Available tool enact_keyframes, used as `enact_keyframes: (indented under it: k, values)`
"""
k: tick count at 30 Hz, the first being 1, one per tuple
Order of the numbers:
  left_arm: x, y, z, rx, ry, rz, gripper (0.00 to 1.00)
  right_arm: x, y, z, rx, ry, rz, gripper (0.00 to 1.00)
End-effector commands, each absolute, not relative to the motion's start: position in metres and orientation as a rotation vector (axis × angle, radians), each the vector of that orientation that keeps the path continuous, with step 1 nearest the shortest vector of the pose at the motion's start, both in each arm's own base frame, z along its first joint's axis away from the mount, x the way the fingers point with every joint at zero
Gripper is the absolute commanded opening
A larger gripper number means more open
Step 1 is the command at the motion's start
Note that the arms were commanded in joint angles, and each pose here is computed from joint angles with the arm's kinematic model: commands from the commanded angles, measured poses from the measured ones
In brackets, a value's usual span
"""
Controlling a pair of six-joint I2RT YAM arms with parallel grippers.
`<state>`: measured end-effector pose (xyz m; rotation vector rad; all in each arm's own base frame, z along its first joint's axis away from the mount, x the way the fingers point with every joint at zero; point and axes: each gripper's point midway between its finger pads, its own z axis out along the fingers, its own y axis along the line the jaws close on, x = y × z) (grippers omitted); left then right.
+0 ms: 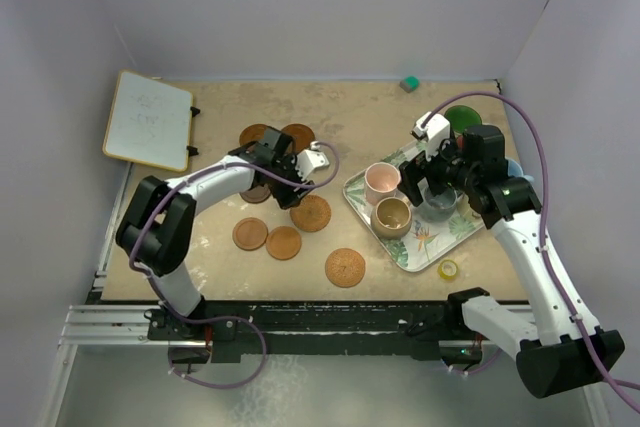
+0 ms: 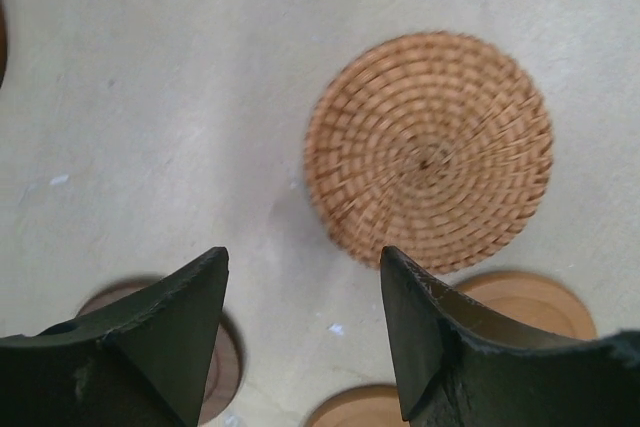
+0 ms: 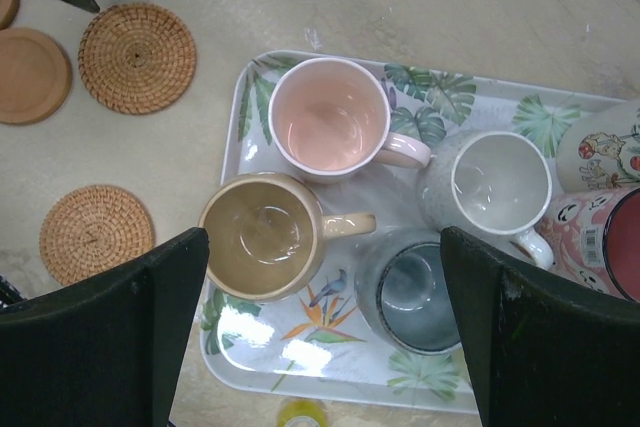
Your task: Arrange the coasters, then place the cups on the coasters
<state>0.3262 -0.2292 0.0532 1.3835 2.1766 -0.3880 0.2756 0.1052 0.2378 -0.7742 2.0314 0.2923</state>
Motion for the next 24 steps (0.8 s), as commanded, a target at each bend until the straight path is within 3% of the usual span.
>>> enact_keyframes:
  k: [1, 15, 24]
  values:
    - [0.349, -0.199, 0.08, 1.204, 2.182, -0.326, 0.6, 0.277, 0.104, 0.246, -0.787, 1.991, 0.276, 1.0]
    - [0.33, -0.116, 0.07, 0.993, 2.345, -0.16, 0.6, 0.282, 0.104, 0.247, -0.785, 1.984, 0.268, 1.0]
    - [0.29, -0.034, 0.086, 0.892, 2.453, -0.022, 0.6, 0.282, 0.103, 0.248, -0.782, 1.977, 0.258, 1.0]
